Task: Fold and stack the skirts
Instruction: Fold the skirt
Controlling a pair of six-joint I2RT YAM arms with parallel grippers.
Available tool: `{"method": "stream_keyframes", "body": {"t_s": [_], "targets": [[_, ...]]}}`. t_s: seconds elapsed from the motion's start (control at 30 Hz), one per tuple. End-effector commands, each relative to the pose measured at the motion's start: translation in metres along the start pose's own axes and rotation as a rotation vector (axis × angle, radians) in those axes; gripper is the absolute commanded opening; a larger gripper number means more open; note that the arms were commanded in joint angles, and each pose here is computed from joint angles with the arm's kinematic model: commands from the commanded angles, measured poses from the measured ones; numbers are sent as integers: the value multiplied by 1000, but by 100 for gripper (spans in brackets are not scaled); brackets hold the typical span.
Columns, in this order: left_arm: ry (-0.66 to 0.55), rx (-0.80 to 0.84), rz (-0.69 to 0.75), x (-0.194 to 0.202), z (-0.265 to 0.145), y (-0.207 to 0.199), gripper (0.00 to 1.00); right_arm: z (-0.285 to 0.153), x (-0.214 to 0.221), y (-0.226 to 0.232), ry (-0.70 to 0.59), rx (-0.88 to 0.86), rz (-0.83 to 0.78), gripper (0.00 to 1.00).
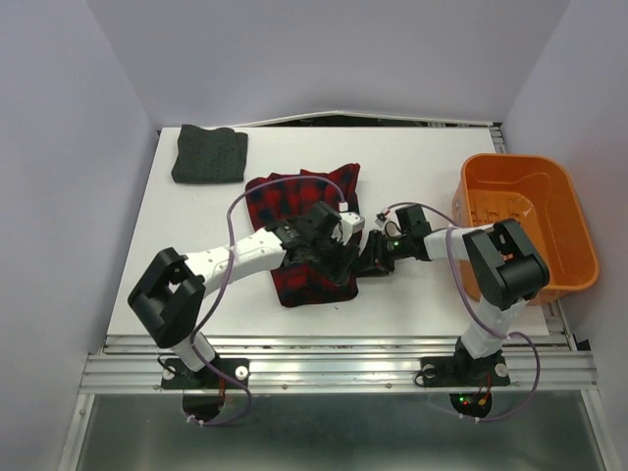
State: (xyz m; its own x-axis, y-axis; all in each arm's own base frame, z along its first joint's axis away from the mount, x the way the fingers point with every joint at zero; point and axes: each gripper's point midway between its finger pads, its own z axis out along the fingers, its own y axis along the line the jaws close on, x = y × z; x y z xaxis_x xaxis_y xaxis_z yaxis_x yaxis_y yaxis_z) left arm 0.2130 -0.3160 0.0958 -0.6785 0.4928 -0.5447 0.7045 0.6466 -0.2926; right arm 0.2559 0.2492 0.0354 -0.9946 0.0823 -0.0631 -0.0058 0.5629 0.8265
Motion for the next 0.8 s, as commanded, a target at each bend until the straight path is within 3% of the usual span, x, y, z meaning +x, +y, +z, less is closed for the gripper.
{"method": "stream_keyframes", "body": {"t_s": [0.0, 0.1, 0.3, 0.4, 0.43, 0.47, 0.67, 0.77], "targets": [[-42, -16, -23, -17, 5, -6, 74, 8, -1, -7, -2, 7, -6, 27], [-20, -18, -24, -14, 15, -9, 74, 9, -1, -10, 4, 11, 4, 16], [21, -58, -25, -13, 31, -3, 72, 10, 0, -8, 9, 0, 7, 10], [33, -38, -30, -15, 35, -6, 66, 8, 0, -7, 4, -5, 0, 5], [40, -29, -32, -13, 37, -8, 63, 9, 0, -6, 2, -8, -1, 4], [41, -23, -29, -14, 38, -9, 50, 9, 0, -6, 3, -9, -1, 3], [43, 19, 3, -18, 31, -18, 0, 9, 1, -6, 3, -17, 7, 1], [27, 55, 10, -28, 22, -28, 0, 9, 1, -6, 1, -19, 5, 1]]}}
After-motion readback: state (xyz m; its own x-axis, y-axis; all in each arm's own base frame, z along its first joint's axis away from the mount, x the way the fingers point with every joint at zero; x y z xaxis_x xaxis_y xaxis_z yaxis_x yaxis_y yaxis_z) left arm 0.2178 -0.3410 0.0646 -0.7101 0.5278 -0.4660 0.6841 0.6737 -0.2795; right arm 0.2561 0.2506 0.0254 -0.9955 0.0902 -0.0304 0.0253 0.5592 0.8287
